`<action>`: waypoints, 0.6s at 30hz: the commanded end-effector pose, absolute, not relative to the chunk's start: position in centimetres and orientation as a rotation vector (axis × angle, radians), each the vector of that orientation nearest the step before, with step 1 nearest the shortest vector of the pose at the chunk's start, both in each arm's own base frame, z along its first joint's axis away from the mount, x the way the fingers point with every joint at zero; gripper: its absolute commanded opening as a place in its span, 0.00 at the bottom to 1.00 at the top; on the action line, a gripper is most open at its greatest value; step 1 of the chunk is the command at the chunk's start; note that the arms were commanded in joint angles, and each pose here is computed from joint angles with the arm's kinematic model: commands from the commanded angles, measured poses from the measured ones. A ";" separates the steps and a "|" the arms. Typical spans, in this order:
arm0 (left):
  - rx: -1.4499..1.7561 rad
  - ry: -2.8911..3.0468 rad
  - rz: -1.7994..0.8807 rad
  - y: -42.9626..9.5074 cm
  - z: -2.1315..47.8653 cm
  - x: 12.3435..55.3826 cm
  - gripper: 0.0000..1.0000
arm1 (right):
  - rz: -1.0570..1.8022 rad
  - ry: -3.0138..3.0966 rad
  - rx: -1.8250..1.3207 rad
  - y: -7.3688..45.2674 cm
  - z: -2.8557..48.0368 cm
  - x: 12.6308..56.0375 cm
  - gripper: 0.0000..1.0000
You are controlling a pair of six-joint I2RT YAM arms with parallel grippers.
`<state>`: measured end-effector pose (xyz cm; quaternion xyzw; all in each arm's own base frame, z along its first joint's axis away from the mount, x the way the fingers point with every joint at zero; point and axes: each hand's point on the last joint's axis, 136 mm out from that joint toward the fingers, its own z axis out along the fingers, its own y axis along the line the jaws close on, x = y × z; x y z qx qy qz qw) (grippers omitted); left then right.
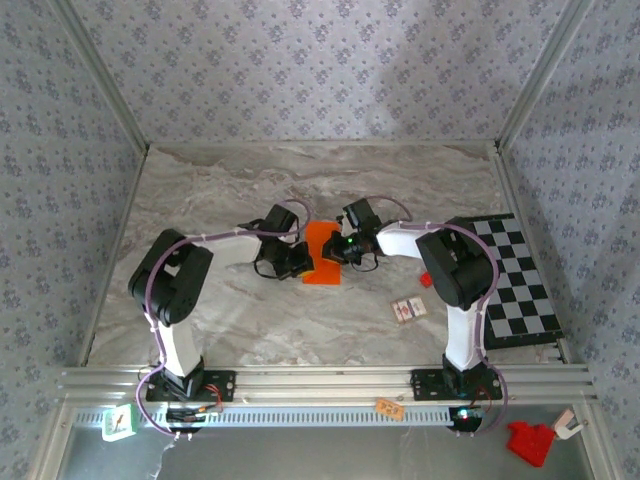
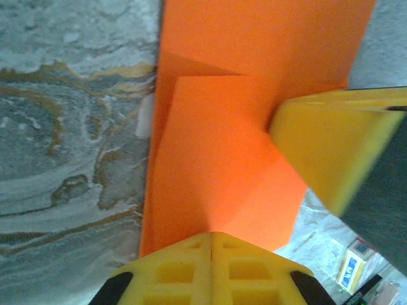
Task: Fold a paper plane with a square sheet of paper (pick it up from the middle)
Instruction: Fold the triangle a second time at the center of the table.
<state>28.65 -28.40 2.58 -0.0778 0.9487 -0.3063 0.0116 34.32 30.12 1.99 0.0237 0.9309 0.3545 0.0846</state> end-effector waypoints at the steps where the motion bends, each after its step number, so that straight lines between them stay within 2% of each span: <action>1: -0.301 3.045 -0.848 -27.1 0.2 27.1 0.05 | 0.859 2.909 0.176 27.1 -2.6 32.7 0.10; 6: -0.318 3.092 -0.761 -26.0 -0.9 26.3 0.00 | 0.921 2.834 0.110 27.6 -0.2 33.8 0.10; 12: -0.316 3.109 -0.753 -26.1 -1.2 26.2 0.00 | 0.977 2.745 0.021 28.8 4.0 34.5 0.10; 18: -0.307 3.110 -0.760 -26.2 -1.0 26.3 0.00 | 0.957 2.774 0.014 29.8 4.1 33.0 0.08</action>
